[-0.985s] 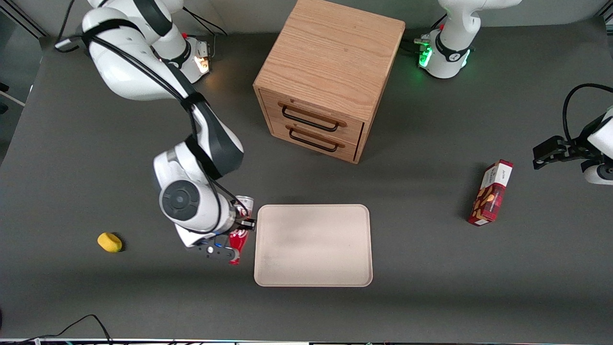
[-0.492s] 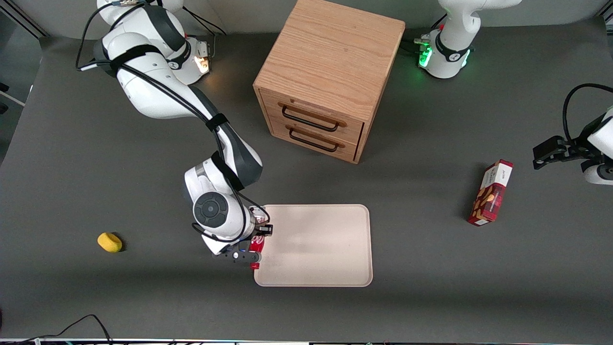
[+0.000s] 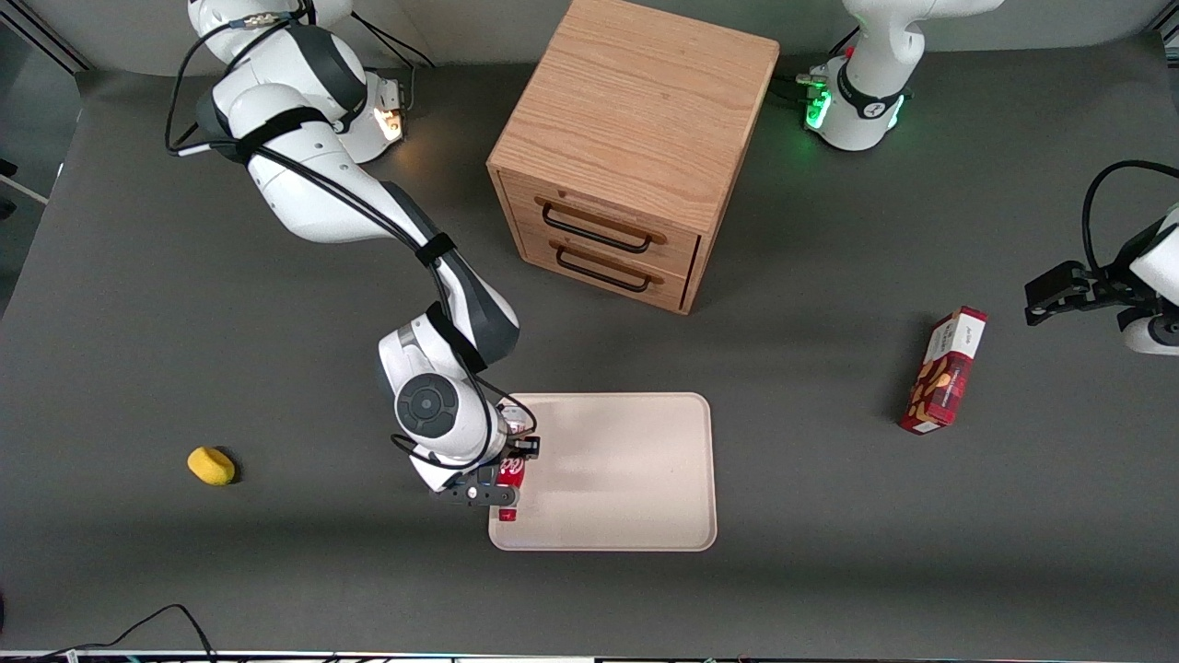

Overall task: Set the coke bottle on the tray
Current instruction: 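Carry the upright bottle over the cream tray with the right gripper, then lower the bottle onto the tray and open the right gripper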

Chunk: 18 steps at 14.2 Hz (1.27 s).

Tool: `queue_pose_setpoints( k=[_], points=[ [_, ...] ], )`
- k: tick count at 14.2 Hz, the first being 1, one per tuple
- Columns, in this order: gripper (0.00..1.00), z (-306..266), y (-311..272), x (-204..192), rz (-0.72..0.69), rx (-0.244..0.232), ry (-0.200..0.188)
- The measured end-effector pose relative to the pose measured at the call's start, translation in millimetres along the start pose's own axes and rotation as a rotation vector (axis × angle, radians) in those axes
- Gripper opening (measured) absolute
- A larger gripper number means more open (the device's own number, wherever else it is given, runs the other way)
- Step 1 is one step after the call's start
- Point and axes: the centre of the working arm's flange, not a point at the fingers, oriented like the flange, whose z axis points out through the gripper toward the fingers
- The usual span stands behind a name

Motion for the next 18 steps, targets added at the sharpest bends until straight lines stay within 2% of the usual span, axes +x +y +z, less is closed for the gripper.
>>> queue_pose_setpoints(
  k=[13, 16, 18],
  points=[
    [0.55, 17, 3, 0, -0.003, -0.004, -0.003],
    [0.78, 16, 3, 1, -0.003, 0.000, 0.003],
    [0.99, 16, 3, 1, -0.003, 0.001, 0.004]
  ],
)
